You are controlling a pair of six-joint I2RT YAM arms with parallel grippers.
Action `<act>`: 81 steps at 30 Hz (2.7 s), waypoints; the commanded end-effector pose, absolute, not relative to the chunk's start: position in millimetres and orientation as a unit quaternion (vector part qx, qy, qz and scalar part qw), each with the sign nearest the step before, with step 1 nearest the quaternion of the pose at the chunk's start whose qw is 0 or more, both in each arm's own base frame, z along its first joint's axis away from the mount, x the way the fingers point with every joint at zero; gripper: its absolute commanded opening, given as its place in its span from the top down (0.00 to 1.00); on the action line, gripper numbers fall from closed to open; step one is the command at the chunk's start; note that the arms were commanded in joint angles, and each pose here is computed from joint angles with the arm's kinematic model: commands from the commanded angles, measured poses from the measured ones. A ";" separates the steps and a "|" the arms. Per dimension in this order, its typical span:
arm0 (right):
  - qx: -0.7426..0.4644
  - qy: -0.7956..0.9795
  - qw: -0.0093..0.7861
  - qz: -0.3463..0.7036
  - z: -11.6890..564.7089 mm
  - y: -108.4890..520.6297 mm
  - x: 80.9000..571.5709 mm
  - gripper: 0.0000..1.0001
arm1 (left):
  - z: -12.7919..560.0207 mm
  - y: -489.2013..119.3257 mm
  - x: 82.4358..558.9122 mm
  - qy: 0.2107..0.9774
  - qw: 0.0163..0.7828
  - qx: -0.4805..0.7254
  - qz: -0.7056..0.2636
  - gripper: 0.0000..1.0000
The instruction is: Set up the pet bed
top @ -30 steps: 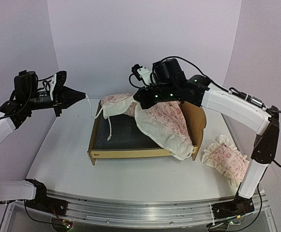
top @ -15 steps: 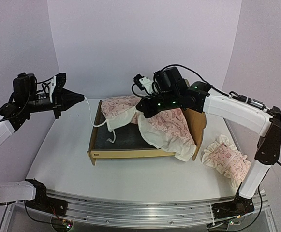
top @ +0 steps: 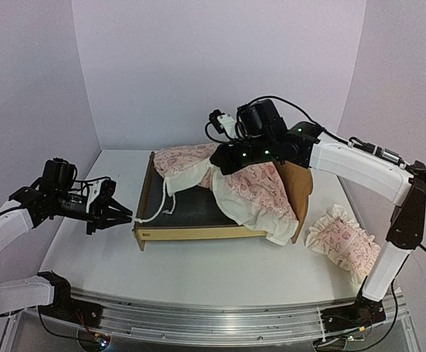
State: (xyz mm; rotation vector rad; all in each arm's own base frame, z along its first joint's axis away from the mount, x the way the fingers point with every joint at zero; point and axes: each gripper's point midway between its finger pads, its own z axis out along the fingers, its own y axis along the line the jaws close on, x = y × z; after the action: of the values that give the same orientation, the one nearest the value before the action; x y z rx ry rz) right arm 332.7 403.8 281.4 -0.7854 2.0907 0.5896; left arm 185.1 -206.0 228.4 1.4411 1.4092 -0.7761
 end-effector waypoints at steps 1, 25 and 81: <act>-0.302 0.815 0.415 0.270 303.4 413.2 332.8 1.00 | 205.7 -207.9 162.1 0.512 0.451 0.657 -0.322 0.55; -0.343 0.799 0.392 0.300 289.4 418.8 327.3 1.00 | 155.4 -259.2 323.3 0.611 0.441 0.614 -0.233 0.53; -0.323 0.795 0.375 0.352 285.6 420.0 334.0 1.00 | 129.5 -244.5 232.8 0.538 0.286 0.733 -0.302 1.00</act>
State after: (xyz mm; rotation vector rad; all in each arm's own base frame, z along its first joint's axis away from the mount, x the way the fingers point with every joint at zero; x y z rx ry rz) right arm 332.2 415.1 268.7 -0.8554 2.0849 0.8369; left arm 276.6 -249.8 112.3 1.9743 1.4266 -0.5982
